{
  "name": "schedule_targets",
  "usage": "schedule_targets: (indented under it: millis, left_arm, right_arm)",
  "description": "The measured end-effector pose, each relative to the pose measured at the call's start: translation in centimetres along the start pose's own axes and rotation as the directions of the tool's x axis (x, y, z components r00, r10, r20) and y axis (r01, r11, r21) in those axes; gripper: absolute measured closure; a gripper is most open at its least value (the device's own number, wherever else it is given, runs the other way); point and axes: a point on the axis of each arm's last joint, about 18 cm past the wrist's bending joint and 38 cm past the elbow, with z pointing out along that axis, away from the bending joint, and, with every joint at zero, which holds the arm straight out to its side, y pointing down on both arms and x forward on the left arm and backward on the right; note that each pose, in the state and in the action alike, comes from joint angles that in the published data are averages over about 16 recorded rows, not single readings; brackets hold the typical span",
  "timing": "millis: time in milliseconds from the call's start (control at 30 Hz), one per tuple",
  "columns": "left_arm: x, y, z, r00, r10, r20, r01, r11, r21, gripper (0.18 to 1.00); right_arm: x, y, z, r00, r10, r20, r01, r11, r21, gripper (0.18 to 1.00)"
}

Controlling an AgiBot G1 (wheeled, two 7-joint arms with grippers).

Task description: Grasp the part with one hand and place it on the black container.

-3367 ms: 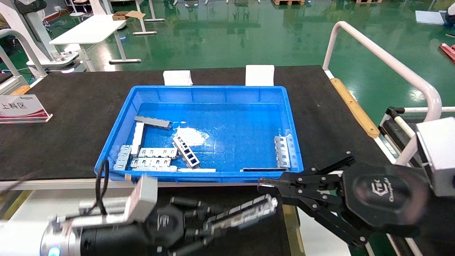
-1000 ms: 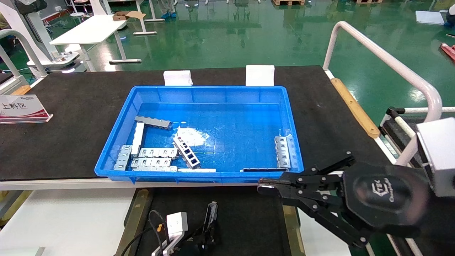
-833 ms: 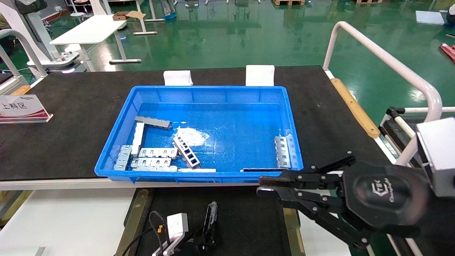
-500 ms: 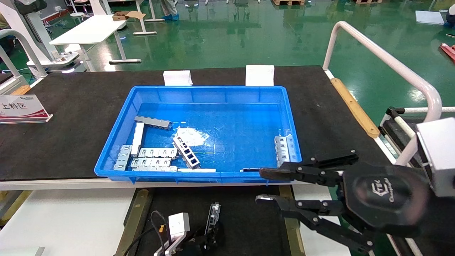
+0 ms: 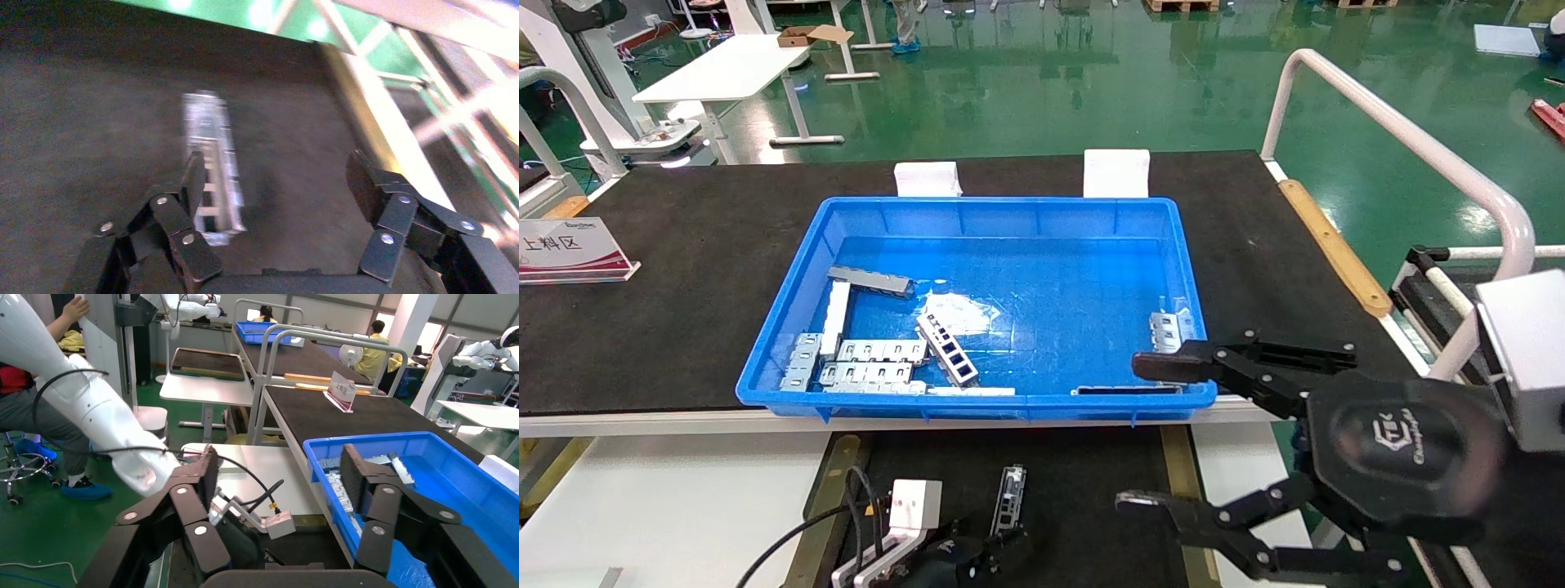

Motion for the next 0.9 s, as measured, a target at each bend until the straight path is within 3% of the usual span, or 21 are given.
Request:
schedule_targets:
  millis: [167,367,533,900]
  left_arm:
    - [0.0,-1.1,-1.9,0.991,0.065,-0.118,-0.067,0.998,-0.014,0.341]
    - [0.2,-2.6,-4.2,0.956,0.163,-0.243,-0.167,0.986,0.005,0.258]
    - [0.5,-3.8,-6.0,0.910,0.255,-0.328,-0.253,0.966,0.049,0.215]
    - [1.1,-6.8,-9.8,0.792,0.404,-0.458,-0.379,0.913,0.150,0.184]
  right_arm:
    - [0.0,0.0,0.0,1.000,0.000,0.000,0.000,1.000,0.000,0.435]
    - [0.0,0.0,0.0,1.000,0.000,0.000,0.000,1.000,0.000,0.324]
    - [0.0,0.0,0.0,1.000,0.000,0.000,0.000,1.000,0.000,0.247]
    - [0.0,0.0,0.0,1.000,0.000,0.000,0.000,1.000,0.000,0.182]
